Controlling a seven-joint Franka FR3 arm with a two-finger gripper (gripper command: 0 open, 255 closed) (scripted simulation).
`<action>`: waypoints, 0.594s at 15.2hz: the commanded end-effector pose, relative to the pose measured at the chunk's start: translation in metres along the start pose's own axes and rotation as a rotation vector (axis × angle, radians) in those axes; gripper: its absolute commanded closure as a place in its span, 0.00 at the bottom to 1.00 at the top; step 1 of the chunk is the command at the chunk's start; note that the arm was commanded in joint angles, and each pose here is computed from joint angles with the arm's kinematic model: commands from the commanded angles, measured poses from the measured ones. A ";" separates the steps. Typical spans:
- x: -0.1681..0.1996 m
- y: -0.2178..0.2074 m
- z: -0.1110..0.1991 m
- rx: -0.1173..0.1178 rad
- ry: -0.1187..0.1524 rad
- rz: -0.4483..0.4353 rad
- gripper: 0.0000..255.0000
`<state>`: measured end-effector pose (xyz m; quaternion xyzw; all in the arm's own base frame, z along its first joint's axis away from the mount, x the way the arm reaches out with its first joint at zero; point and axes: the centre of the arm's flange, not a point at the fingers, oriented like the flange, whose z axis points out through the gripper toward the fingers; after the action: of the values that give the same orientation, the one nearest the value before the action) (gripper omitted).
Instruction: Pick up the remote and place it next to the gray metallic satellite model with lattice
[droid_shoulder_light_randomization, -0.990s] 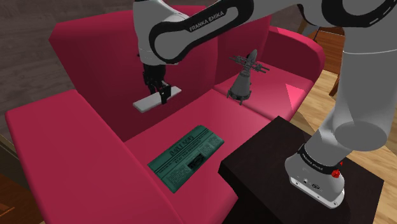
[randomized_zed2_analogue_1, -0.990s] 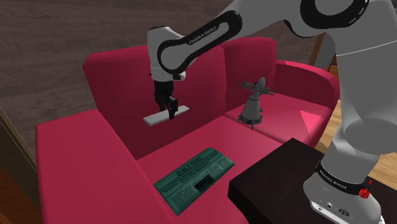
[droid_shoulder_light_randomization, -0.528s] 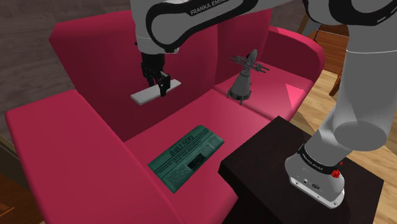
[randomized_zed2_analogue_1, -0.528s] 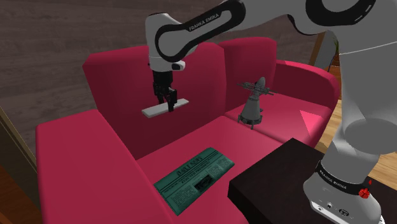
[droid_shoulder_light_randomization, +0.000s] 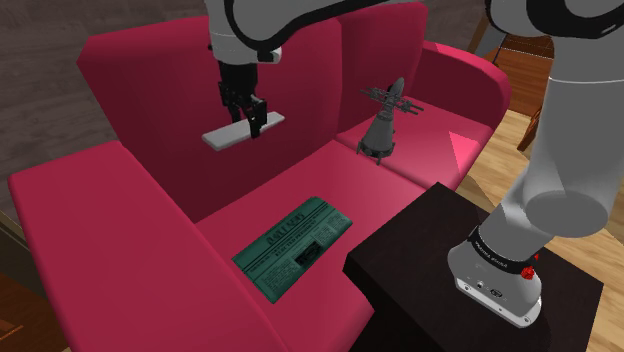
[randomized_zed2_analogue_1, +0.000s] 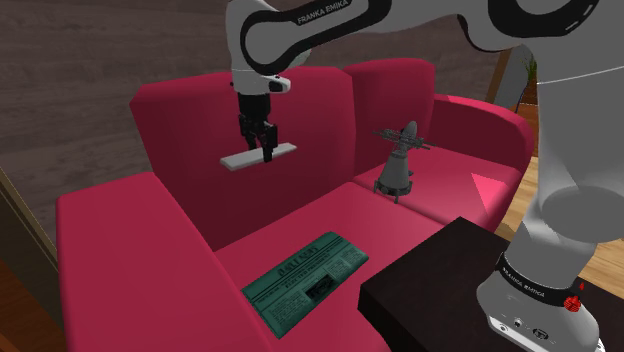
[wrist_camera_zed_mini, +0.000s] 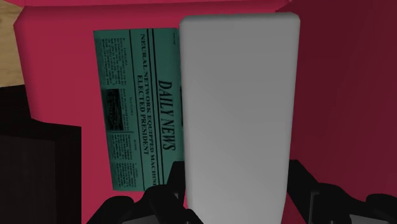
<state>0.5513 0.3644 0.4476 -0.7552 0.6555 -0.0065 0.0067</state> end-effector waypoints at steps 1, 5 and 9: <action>0.012 0.005 -0.004 0.000 0.000 0.000 1.00; 0.061 0.024 -0.004 0.000 0.000 0.000 1.00; 0.110 0.044 -0.005 0.000 0.000 0.000 1.00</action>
<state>0.5281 0.2651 0.4523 -0.7551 0.6556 -0.0067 0.0061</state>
